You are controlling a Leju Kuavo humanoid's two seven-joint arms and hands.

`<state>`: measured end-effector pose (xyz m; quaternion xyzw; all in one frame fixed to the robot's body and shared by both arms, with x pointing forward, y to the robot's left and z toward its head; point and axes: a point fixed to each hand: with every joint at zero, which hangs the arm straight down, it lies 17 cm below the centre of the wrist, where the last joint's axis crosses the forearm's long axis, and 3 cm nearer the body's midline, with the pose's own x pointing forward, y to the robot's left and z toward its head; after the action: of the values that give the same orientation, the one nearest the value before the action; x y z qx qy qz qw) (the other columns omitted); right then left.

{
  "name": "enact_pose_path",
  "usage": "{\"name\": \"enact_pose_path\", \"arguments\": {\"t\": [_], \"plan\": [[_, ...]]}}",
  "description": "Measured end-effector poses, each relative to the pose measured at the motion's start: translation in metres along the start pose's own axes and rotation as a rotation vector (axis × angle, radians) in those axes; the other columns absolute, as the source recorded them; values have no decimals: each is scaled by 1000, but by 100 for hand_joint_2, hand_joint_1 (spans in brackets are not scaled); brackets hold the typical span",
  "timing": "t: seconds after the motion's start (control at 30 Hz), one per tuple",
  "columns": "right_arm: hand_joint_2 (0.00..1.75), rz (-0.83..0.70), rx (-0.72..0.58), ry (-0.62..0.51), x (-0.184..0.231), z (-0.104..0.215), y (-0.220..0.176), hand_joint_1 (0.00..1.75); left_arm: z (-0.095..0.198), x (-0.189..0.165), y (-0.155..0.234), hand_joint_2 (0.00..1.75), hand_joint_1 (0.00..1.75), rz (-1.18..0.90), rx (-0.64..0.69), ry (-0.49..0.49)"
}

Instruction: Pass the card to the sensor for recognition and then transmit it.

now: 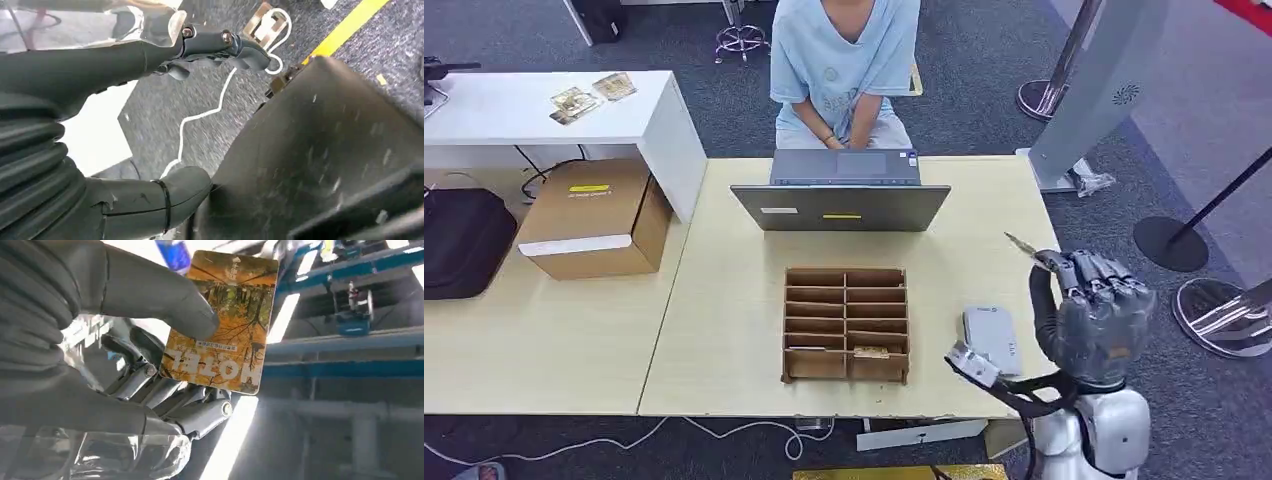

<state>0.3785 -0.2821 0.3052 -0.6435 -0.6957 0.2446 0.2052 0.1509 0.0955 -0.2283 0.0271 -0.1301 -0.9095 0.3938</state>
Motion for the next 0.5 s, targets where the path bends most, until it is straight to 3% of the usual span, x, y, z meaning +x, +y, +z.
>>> {"name": "enact_pose_path", "arguments": {"t": [0.13, 0.5], "plan": [[175, 93, -4, 99, -23, -2, -12, 175, 0, 0, 0, 175, 0, -57, -3, -19], [175, 95, 37, 57, -20, 5, 2, 175, 2, -6, 8, 175, 0, -146, 1, -21]]}}
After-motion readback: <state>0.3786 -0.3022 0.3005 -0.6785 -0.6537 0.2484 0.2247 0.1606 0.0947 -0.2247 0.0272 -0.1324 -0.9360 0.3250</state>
